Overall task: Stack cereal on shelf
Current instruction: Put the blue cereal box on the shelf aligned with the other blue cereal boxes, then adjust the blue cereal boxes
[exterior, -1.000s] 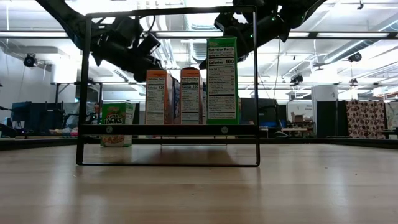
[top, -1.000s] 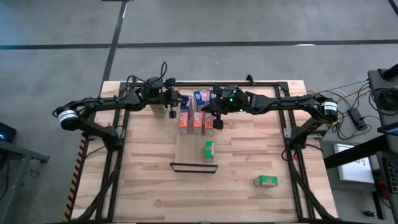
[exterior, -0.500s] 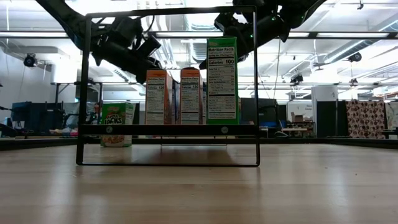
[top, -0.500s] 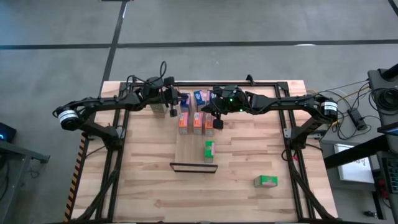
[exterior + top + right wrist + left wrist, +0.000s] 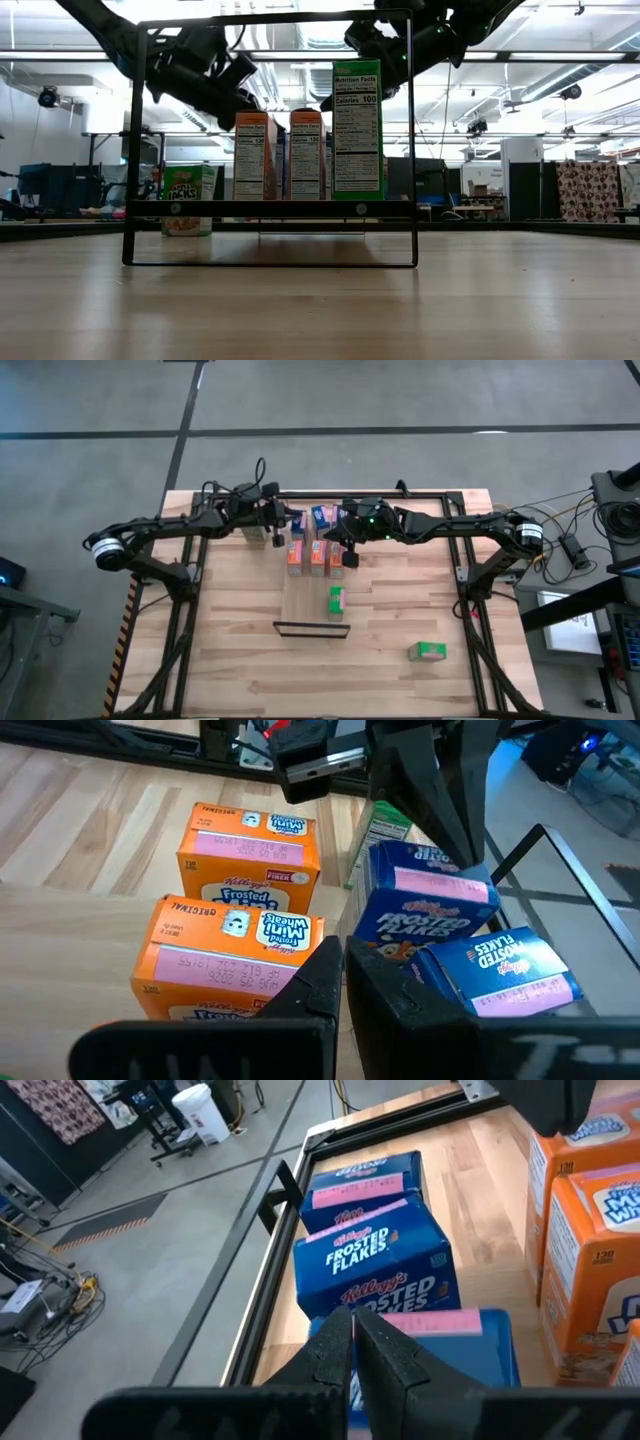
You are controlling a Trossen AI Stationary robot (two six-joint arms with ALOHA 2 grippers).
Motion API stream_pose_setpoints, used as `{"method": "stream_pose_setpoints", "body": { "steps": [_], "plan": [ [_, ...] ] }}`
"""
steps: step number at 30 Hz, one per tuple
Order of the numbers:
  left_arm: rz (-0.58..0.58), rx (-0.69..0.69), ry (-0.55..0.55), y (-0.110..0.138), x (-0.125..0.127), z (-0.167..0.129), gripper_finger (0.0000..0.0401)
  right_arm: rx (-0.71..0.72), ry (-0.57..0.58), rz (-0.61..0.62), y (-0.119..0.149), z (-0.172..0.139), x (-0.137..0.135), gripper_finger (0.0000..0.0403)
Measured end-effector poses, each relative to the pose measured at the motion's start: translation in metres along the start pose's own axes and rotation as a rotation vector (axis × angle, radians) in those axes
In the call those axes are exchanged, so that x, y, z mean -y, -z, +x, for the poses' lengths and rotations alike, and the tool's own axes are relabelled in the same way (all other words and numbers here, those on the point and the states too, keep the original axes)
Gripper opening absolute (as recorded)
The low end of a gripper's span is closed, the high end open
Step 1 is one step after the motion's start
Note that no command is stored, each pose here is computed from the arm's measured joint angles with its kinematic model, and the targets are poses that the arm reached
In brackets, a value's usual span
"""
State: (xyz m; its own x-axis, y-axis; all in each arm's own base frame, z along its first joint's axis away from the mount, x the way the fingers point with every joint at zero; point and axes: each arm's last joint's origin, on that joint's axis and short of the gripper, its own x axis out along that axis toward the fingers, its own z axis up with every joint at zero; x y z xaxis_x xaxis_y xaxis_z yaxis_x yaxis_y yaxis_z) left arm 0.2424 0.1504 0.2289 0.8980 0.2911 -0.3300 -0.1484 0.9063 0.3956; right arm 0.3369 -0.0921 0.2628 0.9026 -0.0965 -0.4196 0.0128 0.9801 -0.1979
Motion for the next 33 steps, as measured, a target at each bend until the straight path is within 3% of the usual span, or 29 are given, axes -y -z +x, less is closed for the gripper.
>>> {"method": "stream_pose_setpoints", "body": {
  "steps": [8,20,33],
  "plan": [
    [0.012,0.03,-0.014,-0.01,-0.002,-0.012,0.0,0.0,0.065,0.137,-0.006,-0.002,0.009,0.0009],
    [-0.015,0.042,0.04,-0.021,0.002,-0.039,0.0,-0.116,0.149,0.325,-0.029,-0.01,0.042,0.0009],
    [-0.03,0.012,0.056,-0.023,0.006,-0.06,0.0,-0.405,0.144,0.32,-0.047,0.013,0.062,0.0009]
  ]
}}
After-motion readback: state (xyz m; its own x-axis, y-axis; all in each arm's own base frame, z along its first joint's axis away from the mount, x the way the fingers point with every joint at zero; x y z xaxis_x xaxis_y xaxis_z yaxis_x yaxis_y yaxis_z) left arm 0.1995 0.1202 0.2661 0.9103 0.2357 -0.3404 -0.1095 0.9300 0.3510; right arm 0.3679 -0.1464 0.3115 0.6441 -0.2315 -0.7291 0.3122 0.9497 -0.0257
